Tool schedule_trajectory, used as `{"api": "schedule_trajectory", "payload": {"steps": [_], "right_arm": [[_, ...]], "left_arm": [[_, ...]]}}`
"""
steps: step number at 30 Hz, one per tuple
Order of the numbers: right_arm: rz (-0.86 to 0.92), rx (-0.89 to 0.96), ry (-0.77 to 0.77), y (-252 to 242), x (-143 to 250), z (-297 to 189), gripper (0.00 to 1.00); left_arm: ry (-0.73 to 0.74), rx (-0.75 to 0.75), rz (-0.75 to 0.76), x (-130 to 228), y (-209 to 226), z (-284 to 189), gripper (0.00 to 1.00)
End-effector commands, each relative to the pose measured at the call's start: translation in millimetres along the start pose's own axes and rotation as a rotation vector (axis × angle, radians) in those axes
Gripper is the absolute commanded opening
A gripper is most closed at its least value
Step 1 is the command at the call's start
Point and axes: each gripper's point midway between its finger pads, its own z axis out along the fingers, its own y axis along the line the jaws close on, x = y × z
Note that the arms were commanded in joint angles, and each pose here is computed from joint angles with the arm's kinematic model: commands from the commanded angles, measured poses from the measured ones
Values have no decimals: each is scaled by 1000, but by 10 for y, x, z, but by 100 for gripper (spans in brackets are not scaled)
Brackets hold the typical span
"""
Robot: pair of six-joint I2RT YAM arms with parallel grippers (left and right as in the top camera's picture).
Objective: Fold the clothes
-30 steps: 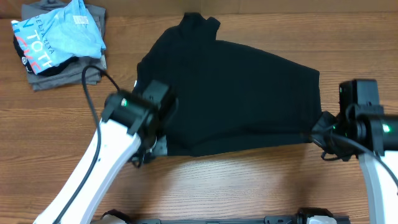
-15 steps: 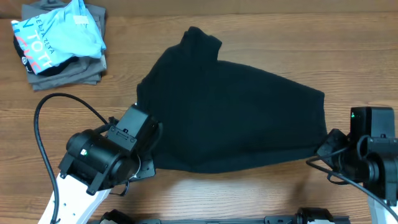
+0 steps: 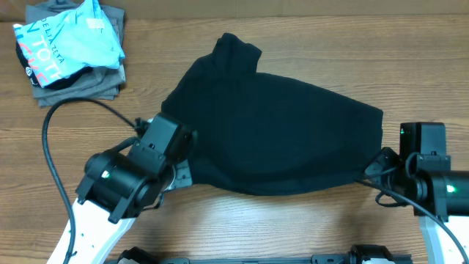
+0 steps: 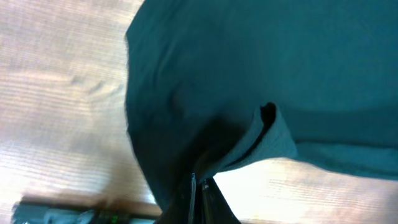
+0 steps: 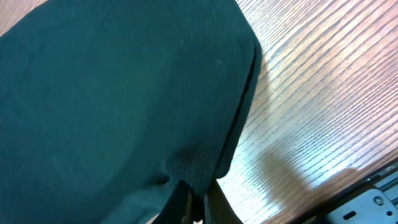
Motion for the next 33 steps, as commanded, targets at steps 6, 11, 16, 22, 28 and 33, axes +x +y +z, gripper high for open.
{"api": "schedule_trajectory", "payload": {"steps": [6,11,16,22,28,33], "right_arm": [[127,113,-54,-193,-82,22,4],[172,167,-67,-307,-69,3,4],[181,134,-84,-230,-140,24,5],[247,137,-110,-270,-303,75,6],[293,163,-71,-344,-314,181,4],[302,177,-40,-406,-225,392,7]], "left_arm": [[40,-82,103,-142,-122,358,4],[77,-155,118,-190,-135,599,4],[66,-221,113,-274,-108,746,4],[13,-231,79,-378,-110,751,4],[-18,-196,61,-461,-186,774,4],[-64,-170,50,-568,-258,785,4]]}}
